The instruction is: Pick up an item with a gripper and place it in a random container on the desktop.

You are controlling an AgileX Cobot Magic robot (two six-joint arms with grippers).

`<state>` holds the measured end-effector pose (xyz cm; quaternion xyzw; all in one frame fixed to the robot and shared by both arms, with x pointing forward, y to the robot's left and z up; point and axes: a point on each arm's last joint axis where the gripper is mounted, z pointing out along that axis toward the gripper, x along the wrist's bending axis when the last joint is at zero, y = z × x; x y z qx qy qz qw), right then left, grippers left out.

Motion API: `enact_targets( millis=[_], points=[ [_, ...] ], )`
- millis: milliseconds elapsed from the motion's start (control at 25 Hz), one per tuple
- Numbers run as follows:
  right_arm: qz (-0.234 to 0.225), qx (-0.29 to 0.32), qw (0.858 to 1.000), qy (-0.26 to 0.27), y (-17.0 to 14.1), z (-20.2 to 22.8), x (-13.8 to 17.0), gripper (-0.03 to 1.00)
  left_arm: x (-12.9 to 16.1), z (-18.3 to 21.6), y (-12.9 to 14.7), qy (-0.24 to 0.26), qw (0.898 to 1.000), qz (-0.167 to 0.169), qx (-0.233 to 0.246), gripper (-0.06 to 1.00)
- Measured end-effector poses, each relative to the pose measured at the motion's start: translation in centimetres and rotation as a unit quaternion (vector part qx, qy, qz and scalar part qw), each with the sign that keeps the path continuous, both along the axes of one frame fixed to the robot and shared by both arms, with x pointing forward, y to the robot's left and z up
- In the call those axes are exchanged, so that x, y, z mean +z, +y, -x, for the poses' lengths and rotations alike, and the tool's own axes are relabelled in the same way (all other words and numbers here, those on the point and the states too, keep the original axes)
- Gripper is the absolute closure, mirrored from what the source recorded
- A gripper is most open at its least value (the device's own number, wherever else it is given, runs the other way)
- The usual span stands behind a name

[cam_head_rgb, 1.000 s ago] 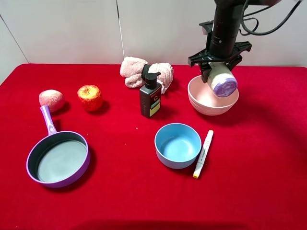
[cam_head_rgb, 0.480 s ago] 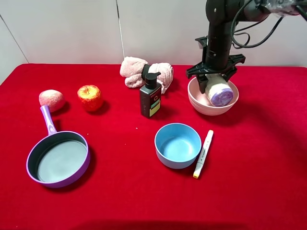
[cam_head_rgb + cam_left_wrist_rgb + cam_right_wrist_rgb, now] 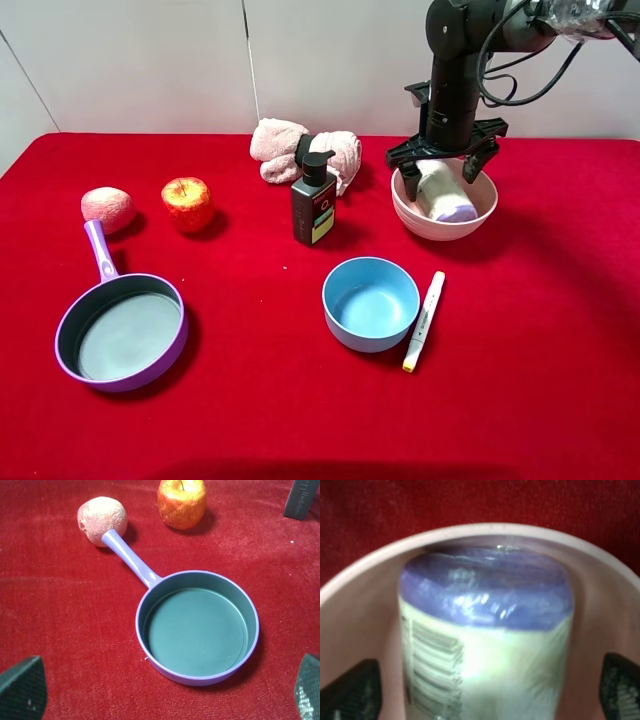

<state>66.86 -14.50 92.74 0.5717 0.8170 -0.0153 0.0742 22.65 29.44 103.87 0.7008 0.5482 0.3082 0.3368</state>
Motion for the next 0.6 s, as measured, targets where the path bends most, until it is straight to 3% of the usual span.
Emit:
enact_targets(
  millis=[320, 600],
  points=[
    [0.003, 0.0, 1.0, 0.002, -0.1, 0.0, 0.1, 0.28, 0.0, 0.0, 0.0, 0.0, 1.0, 0.0, 0.0, -0.04],
    [0.002, -0.002, 1.0, -0.009, -0.3, 0.6, 2.8, 0.28, 0.0, 0.0, 0.0, 0.0, 1.0, 0.0, 0.0, -0.04]
  ],
)
